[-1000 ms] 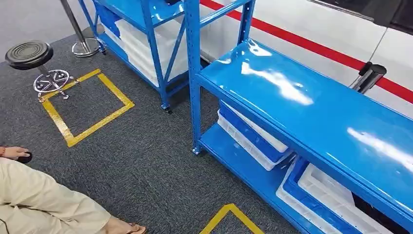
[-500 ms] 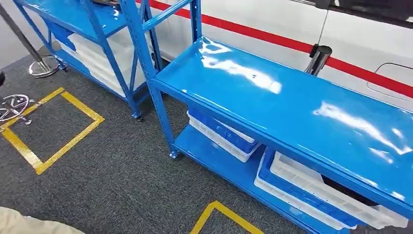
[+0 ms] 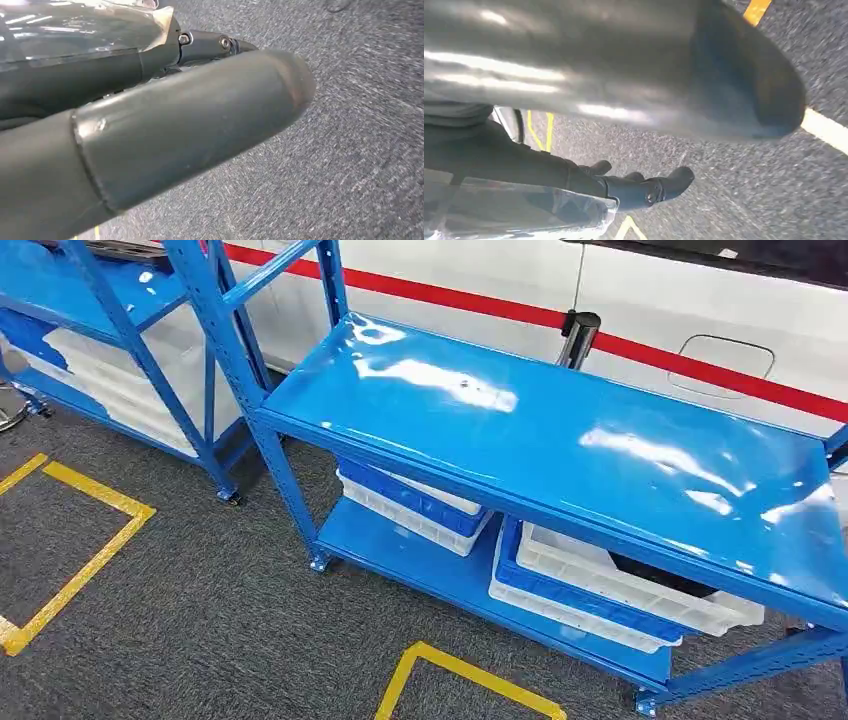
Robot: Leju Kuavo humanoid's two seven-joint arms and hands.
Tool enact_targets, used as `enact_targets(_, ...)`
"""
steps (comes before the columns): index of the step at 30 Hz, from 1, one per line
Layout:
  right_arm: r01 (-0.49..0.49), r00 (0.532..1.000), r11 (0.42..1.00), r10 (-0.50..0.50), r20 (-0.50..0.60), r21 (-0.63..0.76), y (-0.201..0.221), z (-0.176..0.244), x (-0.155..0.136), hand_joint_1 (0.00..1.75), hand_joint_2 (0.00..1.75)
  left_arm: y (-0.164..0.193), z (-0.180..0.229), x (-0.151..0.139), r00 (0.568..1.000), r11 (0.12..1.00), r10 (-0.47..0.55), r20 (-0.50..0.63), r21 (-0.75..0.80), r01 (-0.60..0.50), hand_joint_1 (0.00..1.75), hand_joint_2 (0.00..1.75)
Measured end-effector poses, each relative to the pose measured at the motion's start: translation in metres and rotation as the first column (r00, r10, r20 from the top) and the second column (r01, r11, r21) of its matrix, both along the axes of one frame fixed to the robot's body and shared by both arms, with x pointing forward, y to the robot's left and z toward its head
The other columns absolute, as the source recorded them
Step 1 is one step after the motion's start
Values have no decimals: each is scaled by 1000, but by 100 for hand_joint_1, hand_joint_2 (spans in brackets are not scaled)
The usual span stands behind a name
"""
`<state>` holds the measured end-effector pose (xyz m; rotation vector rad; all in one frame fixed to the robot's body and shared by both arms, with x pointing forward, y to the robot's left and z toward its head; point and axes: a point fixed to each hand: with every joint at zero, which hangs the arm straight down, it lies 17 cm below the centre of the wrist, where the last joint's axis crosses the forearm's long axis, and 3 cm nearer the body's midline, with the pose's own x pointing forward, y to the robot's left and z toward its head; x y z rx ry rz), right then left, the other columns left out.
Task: Take the parts from the cabinet and place them on the table.
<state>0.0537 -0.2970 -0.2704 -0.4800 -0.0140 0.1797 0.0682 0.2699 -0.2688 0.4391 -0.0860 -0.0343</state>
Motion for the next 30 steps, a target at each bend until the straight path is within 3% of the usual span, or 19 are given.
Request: enact_targets(30,-22,1000,1000,21,-8,-3,-6,-1,-4,0,0,-7,0,-7,999,999,52,3,-9,-52,0,0)
